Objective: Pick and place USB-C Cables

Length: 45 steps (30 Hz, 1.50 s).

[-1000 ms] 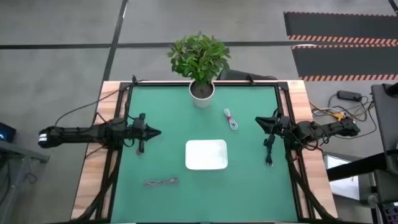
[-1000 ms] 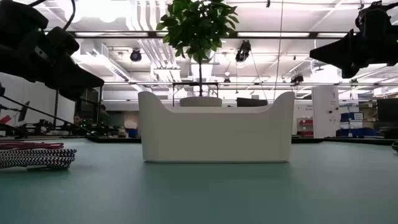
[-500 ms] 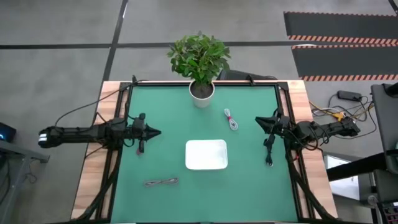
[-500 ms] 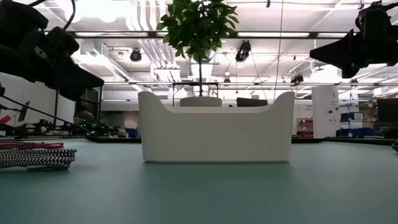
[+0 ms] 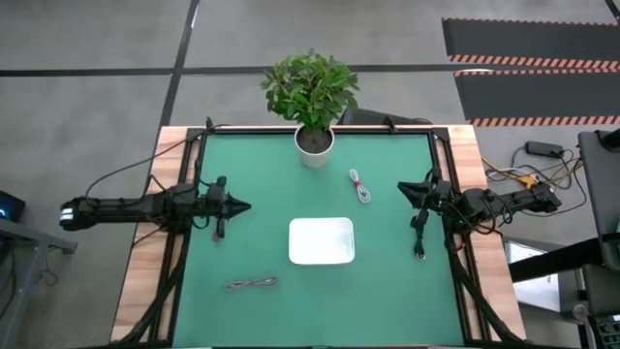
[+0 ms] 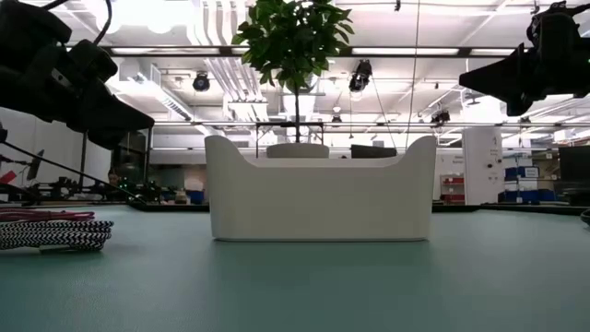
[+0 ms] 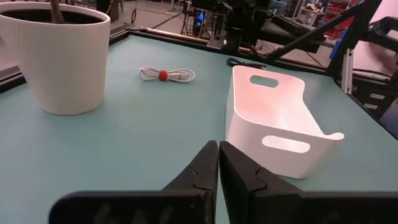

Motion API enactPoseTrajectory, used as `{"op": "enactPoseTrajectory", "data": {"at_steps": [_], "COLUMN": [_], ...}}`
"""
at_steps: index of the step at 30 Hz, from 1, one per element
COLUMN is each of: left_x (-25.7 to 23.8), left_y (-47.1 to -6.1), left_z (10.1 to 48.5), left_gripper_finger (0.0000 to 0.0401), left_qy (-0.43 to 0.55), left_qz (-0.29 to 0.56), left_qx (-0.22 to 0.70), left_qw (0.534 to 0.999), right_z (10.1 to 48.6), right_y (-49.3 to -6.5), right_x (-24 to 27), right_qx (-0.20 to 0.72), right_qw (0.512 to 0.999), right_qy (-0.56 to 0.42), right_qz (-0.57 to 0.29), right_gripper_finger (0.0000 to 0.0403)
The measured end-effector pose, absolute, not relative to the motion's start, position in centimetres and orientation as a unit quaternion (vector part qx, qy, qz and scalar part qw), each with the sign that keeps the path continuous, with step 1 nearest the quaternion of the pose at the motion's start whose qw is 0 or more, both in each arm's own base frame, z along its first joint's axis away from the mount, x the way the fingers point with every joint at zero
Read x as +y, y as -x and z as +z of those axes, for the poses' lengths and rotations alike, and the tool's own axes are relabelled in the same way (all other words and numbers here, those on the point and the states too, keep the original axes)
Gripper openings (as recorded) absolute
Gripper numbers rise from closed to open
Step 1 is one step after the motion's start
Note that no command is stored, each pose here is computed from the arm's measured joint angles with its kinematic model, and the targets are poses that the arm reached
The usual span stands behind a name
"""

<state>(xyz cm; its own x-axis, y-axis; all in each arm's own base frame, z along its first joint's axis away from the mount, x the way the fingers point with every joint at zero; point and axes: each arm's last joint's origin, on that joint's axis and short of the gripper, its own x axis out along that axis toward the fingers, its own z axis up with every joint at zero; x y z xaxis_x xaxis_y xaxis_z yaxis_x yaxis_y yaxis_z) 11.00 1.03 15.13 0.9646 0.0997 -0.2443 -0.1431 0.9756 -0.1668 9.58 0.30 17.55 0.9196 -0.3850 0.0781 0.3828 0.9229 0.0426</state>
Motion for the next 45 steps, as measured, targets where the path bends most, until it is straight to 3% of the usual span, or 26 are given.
{"op": "enactPoseTrajectory", "data": {"at_steps": [40,43,45], "left_x": [1.03,1.03,1.03], "left_y": [-11.00,-11.00,-11.00], "left_z": [15.13,15.14,15.14], "left_gripper_finger": [0.0000,0.0000,0.0000], "left_qy": [0.092,0.092,0.085], "left_qz": [0.062,0.062,0.061], "left_qx": [0.118,0.118,0.118], "left_qw": [0.987,0.987,0.987], "right_z": [17.65,17.66,17.66], "right_y": [-9.57,-9.57,-9.57], "right_x": [0.30,0.30,0.30], "right_qx": [-0.048,-0.053,-0.066], "right_qw": [0.979,0.979,0.974], "right_qy": [-0.016,-0.039,-0.107], "right_qz": [-0.196,-0.195,-0.190], "right_gripper_finger": [0.0027,0.0027,0.0027]}}
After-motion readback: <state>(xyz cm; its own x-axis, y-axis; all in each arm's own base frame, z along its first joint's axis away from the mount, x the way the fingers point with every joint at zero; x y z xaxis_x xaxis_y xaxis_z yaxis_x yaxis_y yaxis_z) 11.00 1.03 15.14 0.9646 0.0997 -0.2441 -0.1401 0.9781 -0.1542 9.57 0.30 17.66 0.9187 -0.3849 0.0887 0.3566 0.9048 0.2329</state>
